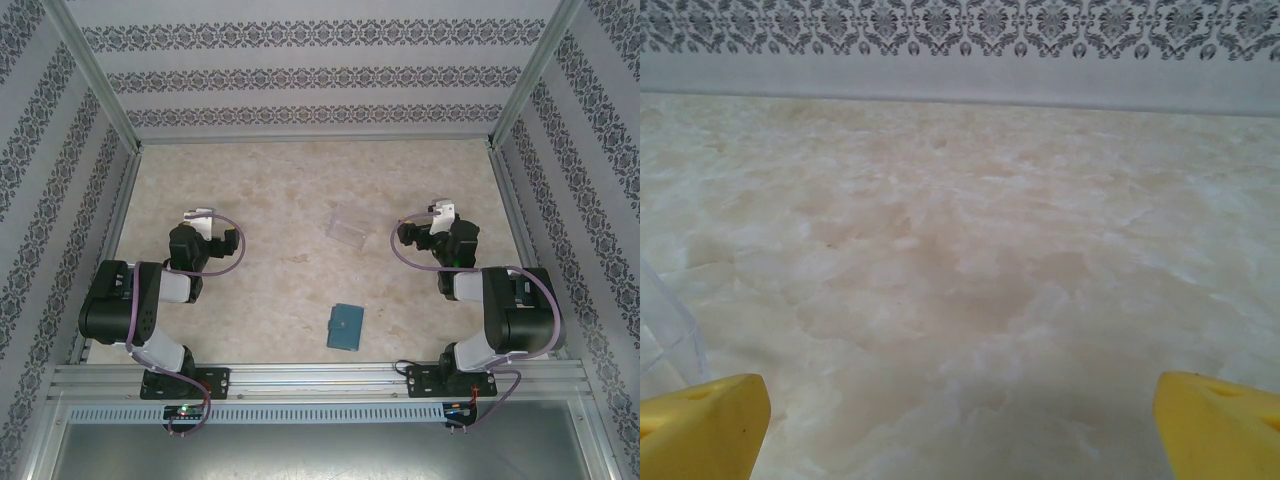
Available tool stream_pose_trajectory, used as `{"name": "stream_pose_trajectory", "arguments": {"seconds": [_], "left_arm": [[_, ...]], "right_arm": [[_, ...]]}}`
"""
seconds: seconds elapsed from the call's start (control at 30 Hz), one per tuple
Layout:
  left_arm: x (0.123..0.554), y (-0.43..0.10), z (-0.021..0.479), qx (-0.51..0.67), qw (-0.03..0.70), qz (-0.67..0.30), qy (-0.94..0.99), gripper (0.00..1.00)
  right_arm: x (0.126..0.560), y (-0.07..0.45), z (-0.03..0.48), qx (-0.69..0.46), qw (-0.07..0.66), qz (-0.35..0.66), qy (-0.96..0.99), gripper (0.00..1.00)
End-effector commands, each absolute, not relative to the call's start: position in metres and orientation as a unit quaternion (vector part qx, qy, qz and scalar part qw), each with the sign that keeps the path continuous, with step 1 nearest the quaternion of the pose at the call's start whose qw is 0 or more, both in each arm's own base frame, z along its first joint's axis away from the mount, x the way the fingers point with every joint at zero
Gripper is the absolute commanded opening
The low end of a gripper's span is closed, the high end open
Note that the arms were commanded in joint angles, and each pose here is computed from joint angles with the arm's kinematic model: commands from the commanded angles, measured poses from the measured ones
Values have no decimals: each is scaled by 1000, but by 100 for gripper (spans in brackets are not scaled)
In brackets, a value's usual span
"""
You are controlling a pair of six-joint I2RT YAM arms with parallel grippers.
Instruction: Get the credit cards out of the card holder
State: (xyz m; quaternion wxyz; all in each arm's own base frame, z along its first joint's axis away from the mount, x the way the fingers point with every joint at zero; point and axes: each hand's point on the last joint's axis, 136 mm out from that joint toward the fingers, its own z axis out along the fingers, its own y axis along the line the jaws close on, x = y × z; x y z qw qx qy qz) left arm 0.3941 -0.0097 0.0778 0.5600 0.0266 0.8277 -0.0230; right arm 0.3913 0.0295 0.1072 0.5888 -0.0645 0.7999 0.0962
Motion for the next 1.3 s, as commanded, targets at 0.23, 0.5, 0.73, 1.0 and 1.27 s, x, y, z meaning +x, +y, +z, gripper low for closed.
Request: {"name": "stream_pose_trajectory", "arguments": {"seconds": [0.23, 0.5, 0.73, 1.0, 1.27], "left_arm": [[399, -2, 87, 17, 574, -13, 819, 100], [394, -8, 93, 34, 587, -20, 808, 100], [392, -3, 104, 20, 585, -11, 811, 100], [389, 13, 122, -25, 559, 16, 829, 100], [380, 16, 150, -64, 548, 5, 834, 100]], "right_arm": [[394, 22, 109, -45, 596, 82, 798, 98], [393, 13, 114, -22, 600, 60, 797, 98], [393, 11, 123, -14, 601, 57, 797, 98], [384, 4, 133, 9, 562, 45, 826, 98], [366, 8, 137, 49, 507, 68, 858, 96]]}}
